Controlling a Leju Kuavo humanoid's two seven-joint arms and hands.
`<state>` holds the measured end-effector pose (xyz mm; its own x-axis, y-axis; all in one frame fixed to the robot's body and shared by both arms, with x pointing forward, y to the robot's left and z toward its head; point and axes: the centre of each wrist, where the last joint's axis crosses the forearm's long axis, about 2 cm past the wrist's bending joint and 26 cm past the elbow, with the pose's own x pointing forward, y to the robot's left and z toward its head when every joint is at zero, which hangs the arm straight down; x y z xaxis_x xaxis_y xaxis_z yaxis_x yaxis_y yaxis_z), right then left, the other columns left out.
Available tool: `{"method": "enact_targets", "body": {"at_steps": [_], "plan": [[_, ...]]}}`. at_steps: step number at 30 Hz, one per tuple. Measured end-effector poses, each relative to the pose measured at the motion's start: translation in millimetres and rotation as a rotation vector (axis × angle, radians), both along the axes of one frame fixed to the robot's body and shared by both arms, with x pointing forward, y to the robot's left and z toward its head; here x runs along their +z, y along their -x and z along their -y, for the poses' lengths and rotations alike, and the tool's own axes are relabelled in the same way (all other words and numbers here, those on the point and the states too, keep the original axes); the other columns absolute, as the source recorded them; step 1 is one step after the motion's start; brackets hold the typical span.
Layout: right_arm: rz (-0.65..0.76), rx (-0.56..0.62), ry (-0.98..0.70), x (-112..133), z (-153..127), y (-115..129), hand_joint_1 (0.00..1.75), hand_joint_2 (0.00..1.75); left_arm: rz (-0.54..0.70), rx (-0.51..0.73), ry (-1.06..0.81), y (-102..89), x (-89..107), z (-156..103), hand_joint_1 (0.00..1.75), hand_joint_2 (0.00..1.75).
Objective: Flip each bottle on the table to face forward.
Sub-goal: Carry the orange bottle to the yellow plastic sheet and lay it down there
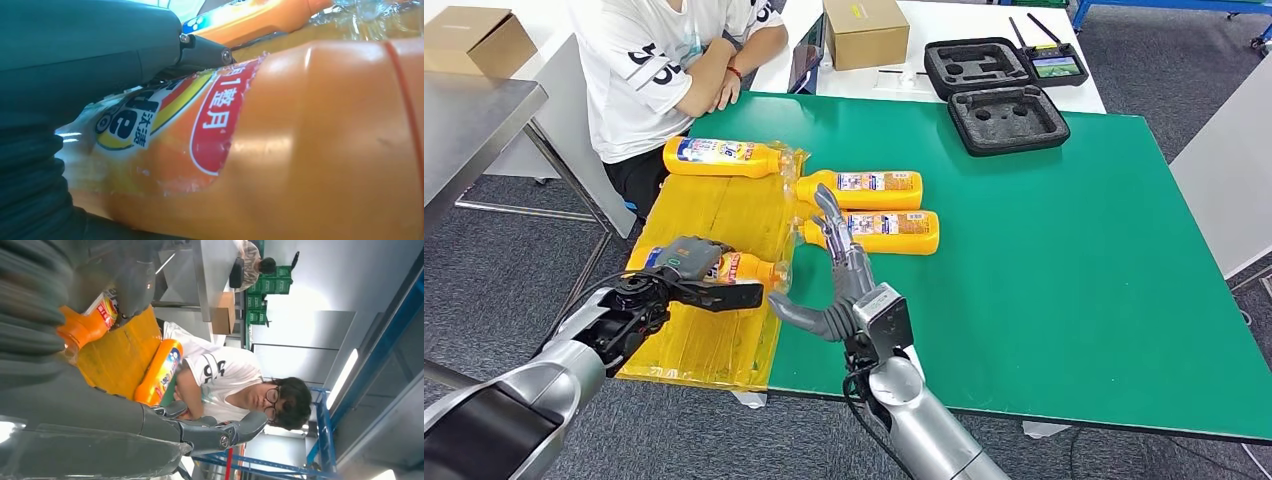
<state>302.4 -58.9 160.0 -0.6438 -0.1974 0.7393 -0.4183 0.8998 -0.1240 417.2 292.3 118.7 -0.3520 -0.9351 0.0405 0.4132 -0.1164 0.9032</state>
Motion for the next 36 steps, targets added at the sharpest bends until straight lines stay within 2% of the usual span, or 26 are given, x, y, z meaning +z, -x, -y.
{"method": "enact_targets", "body": {"at_steps": [3, 4, 6, 10, 23, 30, 33, 36], "plan": [[-0.008, 0.004, 0.005, -1.9, -0.3, -0.3, 0.00, 1.75, -0.027, -0.015, -0.003, -0.4, 0.0, -0.6, 0.34, 1.75], [-0.010, 0.006, 0.006, -2.5, -0.4, -0.2, 0.00, 1.75, -0.038, -0.020, 0.003, -0.6, 0.1, -0.9, 0.08, 1.75], [-0.015, 0.008, 0.009, -3.8, -0.4, -0.2, 0.00, 1.75, -0.064, -0.032, 0.026, -0.8, 0.0, -1.8, 0.00, 1.75], [-0.022, 0.010, 0.014, -6.0, -0.2, -0.3, 0.00, 1.75, -0.126, -0.062, 0.113, -0.3, -1.1, -4.0, 0.00, 0.00], [-0.043, 0.020, 0.034, -11.1, 0.1, -0.9, 0.00, 1.75, -0.251, -0.101, 0.395, -0.4, 0.1, -7.0, 0.00, 0.00], [-0.062, 0.018, 0.058, -14.3, -0.7, -0.4, 0.00, 1.75, -0.353, -0.066, 0.771, 3.8, -2.4, -5.3, 0.00, 0.00], [-0.065, 0.020, 0.069, -15.3, -1.8, 0.4, 0.00, 1.75, -0.257, -0.013, 0.900, 6.2, -4.0, 1.1, 0.00, 0.00], [-0.066, 0.023, 0.082, -15.7, -2.8, 1.4, 0.00, 1.75, 0.048, 0.046, 0.927, 7.0, -2.3, 8.2, 0.00, 0.00]]}}
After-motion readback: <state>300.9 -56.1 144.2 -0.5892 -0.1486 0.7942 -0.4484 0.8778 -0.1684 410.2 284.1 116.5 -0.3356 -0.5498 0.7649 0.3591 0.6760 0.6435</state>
